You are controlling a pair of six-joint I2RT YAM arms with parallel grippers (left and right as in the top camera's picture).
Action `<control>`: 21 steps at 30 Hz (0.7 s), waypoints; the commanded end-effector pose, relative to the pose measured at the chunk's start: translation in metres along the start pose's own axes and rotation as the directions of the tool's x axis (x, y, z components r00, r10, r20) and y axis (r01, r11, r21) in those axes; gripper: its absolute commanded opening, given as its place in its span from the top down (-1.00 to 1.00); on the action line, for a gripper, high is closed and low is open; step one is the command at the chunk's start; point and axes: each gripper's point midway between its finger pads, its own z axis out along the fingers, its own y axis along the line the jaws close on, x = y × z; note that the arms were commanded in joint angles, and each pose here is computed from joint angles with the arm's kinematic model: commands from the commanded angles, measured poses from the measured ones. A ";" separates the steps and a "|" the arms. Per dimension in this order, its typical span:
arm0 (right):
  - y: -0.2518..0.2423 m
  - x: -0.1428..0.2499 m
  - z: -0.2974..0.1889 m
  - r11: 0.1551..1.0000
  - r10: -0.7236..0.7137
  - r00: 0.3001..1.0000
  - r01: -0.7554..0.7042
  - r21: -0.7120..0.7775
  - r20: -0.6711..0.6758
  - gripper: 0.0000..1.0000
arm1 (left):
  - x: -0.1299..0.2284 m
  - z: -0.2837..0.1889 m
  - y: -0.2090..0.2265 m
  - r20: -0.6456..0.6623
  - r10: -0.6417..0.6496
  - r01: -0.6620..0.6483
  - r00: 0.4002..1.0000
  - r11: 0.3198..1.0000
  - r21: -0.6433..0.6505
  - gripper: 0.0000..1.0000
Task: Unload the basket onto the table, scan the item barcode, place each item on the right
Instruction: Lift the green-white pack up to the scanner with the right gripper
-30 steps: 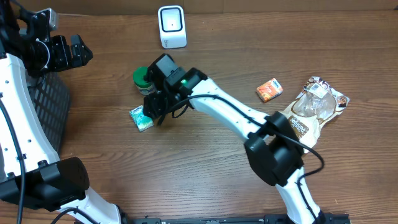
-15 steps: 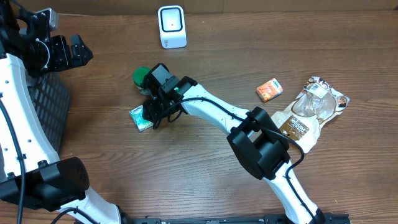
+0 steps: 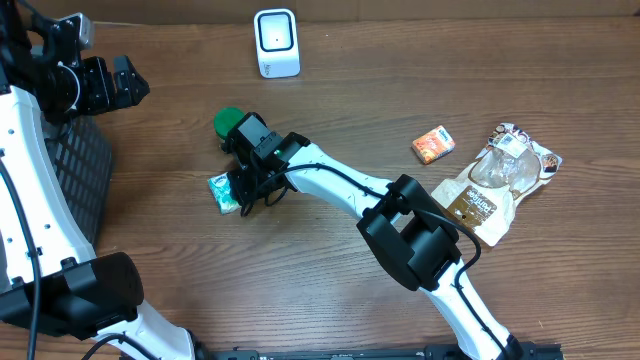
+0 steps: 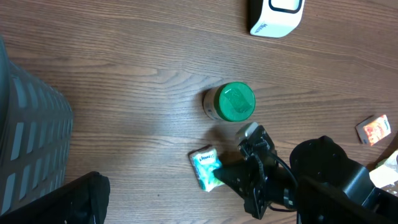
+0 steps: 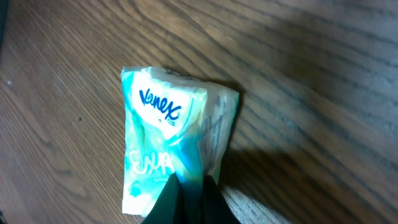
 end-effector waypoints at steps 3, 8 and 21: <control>-0.001 0.018 0.000 0.999 0.037 0.997 -0.038 -0.016 -0.074 0.92 | -0.003 -0.013 -0.003 0.035 0.030 -0.030 0.999 1.000 -0.006 -0.99; 0.025 0.010 -0.063 0.984 0.049 0.995 -0.064 -0.166 -0.090 0.92 | -0.004 -0.013 -0.003 0.036 0.030 -0.030 0.999 1.000 -0.006 -0.99; 0.075 -0.025 -0.325 0.733 0.011 0.982 0.119 -0.670 0.186 0.92 | -0.003 -0.013 -0.003 0.035 0.030 -0.030 0.999 1.000 -0.006 -0.99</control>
